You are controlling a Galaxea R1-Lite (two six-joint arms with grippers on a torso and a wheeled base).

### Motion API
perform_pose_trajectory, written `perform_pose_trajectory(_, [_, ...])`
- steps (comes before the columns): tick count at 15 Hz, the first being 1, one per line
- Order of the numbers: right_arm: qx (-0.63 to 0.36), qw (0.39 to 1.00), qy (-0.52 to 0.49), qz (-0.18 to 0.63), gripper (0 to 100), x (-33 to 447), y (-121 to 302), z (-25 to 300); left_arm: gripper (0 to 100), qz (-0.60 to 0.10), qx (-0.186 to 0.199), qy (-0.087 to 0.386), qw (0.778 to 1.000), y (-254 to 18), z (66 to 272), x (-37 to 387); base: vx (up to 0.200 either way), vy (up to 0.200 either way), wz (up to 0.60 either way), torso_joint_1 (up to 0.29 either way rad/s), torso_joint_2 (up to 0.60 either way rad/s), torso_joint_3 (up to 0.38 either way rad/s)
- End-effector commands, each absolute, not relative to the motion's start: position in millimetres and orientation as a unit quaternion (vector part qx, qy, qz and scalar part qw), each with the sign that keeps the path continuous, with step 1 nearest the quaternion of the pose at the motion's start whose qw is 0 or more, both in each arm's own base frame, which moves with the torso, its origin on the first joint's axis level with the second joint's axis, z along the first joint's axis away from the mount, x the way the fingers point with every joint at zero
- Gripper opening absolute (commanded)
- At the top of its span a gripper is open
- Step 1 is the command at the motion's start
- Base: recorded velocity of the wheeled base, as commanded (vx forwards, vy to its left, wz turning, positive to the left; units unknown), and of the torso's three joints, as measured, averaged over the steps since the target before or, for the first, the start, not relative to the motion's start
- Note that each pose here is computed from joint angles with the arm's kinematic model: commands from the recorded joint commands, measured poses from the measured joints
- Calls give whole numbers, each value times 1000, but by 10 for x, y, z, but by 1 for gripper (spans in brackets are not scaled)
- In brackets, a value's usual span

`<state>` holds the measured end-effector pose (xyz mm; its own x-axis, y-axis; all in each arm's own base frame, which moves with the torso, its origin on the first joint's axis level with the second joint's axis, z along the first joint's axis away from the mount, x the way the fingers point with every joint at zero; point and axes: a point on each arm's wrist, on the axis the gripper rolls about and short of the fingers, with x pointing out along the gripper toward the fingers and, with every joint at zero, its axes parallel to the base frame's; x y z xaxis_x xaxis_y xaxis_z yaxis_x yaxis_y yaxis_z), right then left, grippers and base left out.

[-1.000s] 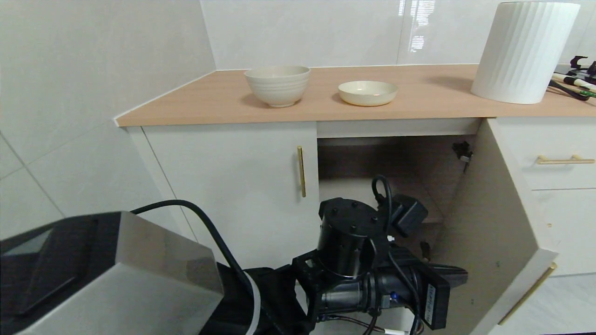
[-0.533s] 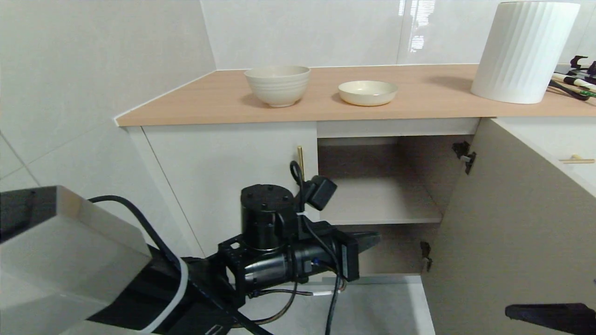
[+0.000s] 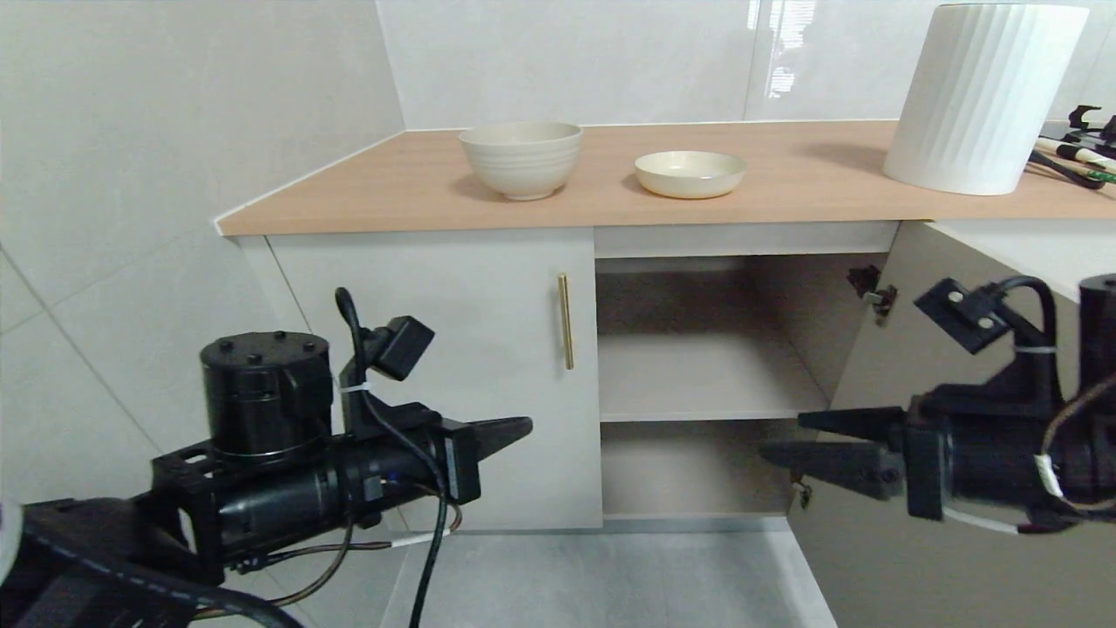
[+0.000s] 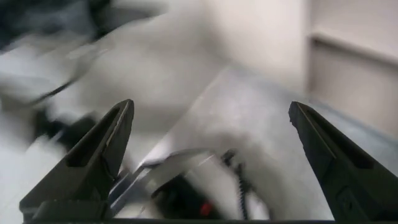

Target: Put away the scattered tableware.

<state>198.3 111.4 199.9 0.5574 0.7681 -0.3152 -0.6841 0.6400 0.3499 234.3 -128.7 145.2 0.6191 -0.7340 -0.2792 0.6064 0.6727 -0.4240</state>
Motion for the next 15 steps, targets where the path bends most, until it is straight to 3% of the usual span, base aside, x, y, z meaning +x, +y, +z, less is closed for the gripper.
perform_pose_trajectory(1, [92, 883, 280, 366, 100, 2498, 1237, 1774, 0, -339, -145, 189, 910, -942, 1712, 2188, 0, 0, 0, 0, 0, 0])
perform_pose_trajectory(5, [57, 931, 271, 237, 100, 2568, 1265, 1750, 0, -299, -140, 170, 929, -707, 1819, 2213, 0, 0, 0, 0, 0, 0])
perform_pose_trajectory(10, [62, 948, 217, 226, 100, 2378, 1200, 2059, 0, -290, -140, 147, 935, -673, 1921, 2196, 0, 0, 0, 0, 0, 0])
perform_pose_trajectory(15, [62, 951, 211, 219, 100, 2361, 1192, 2083, 0, -243, -137, 108, 954, -640, 2068, 2190, 0, 0, 0, 0, 0, 0])
